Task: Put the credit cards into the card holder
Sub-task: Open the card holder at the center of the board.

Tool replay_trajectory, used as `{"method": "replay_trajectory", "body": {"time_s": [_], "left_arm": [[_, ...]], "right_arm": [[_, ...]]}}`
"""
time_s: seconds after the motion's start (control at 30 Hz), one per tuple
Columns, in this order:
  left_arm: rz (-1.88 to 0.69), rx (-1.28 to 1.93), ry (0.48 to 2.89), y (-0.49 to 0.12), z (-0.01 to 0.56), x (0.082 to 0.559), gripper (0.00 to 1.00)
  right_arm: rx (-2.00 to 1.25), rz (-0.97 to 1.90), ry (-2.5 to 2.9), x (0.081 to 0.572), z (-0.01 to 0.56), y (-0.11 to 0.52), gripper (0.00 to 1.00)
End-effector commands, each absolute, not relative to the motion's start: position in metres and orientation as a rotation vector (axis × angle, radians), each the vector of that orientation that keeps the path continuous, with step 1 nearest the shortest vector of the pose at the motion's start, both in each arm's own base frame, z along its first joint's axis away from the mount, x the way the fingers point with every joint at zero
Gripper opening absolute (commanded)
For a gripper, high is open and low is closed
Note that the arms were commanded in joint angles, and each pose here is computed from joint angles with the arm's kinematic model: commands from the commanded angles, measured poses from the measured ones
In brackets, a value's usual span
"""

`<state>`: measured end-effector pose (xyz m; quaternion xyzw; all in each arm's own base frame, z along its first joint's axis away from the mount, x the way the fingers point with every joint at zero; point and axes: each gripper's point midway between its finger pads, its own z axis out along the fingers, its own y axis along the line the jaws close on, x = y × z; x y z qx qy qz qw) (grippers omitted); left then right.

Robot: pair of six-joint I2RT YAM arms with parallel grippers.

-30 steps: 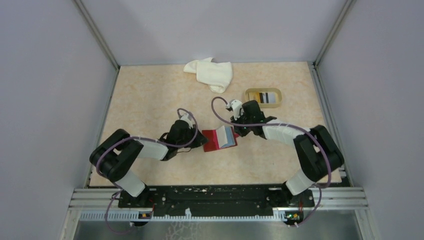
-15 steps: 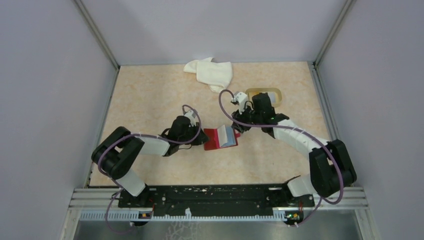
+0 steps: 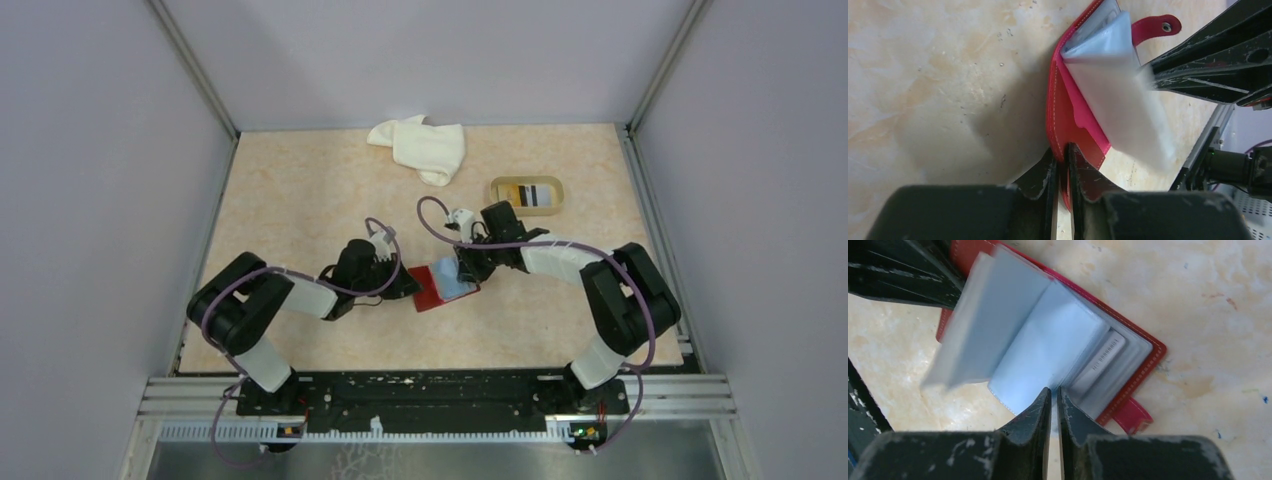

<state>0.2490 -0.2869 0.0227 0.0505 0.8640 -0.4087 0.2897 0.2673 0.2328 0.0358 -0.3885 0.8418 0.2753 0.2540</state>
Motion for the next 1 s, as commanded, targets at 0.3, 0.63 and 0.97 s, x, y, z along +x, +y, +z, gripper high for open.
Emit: {"method": "replay_trajectory", "body": {"time_s": [0.3, 0.63, 0.97], "left_arm": [[-1.325, 0.138, 2.309, -0.3, 0.021, 0.22, 0.35], [-1.071, -0.028, 2.24, -0.254, 0.041, 0.23, 0.68], [-1.351, 0.098, 2.076, -0.276, 0.099, 0.199, 0.47]], "right_arm": [[-1.123, 1.165, 2.154, 0.234, 0.07, 0.301, 0.13], [-1.213, 1.286, 2.076, 0.218, 0.08, 0.305, 0.43], [-1.163, 1.233, 2.027, 0.238, 0.106, 0.295, 0.44]]}}
